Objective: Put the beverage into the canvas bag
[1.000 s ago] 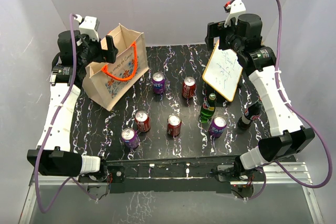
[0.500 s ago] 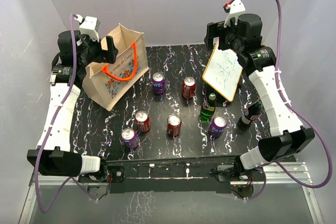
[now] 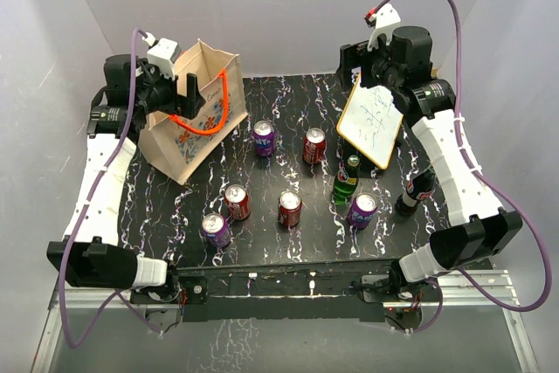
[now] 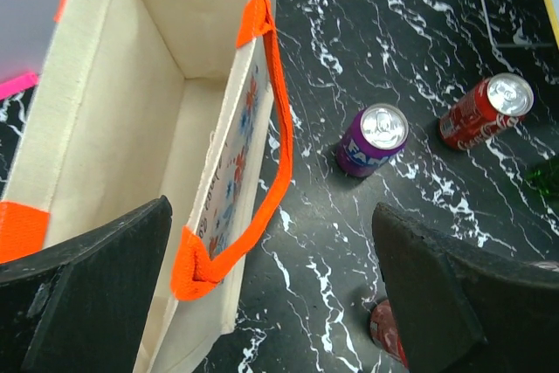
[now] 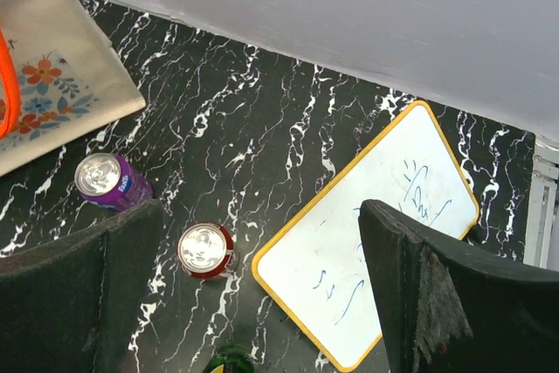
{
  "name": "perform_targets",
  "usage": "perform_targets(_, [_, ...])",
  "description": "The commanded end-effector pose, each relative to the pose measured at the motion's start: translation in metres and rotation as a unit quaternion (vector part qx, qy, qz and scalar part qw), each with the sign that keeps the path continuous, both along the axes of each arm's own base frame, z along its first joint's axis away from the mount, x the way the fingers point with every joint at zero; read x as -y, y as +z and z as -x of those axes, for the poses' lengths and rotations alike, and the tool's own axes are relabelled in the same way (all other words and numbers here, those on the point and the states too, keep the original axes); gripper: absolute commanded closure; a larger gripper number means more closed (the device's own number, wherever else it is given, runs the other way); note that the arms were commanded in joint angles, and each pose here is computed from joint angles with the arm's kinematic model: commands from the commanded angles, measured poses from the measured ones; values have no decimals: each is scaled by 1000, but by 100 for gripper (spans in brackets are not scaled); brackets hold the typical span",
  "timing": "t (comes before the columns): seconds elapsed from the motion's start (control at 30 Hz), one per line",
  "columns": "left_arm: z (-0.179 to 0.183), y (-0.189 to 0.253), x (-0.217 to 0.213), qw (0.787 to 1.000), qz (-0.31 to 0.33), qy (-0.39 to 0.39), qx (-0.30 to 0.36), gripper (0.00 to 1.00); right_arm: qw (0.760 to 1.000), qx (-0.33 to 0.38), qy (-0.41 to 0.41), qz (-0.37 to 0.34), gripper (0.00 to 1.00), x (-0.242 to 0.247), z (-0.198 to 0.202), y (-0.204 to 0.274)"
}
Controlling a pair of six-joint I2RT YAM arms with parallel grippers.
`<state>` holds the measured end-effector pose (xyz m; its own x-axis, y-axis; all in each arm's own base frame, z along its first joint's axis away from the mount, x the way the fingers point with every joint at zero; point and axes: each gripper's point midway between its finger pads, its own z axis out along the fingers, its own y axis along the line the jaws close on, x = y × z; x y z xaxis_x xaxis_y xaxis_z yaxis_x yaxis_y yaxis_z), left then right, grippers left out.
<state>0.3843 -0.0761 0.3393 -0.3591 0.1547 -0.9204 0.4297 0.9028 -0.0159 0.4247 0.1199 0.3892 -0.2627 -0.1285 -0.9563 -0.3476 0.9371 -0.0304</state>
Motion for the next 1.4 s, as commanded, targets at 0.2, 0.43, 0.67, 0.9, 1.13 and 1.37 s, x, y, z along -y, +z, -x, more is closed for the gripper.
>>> perform_targets(0.2, [-13, -33, 2, 997, -28, -35, -61, 4, 998, 12, 57, 1, 2, -18, 6, -4])
perform_targets(0.43, [-26, -54, 0, 993, -41, -37, -104, 18, 997, -12, 70, -5, 2, -24, 6, -21])
perform_targets(0.67, [-30, -72, -4, 990, -49, -31, -131, 34, 997, -33, 76, -10, 2, -29, 3, -38])
perform_targets(0.9, [-12, -78, 6, 986, -19, -43, -160, 59, 994, -51, 94, -7, 2, -46, -2, -53])
perform_targets(1.13, [11, -79, 7, 981, -21, -56, -184, 87, 987, -77, 142, -4, 2, -96, -2, -81])
perform_targets(1.37, [32, -76, 7, 980, -13, -51, -190, 96, 974, -91, 209, -4, 2, -163, 4, -112])
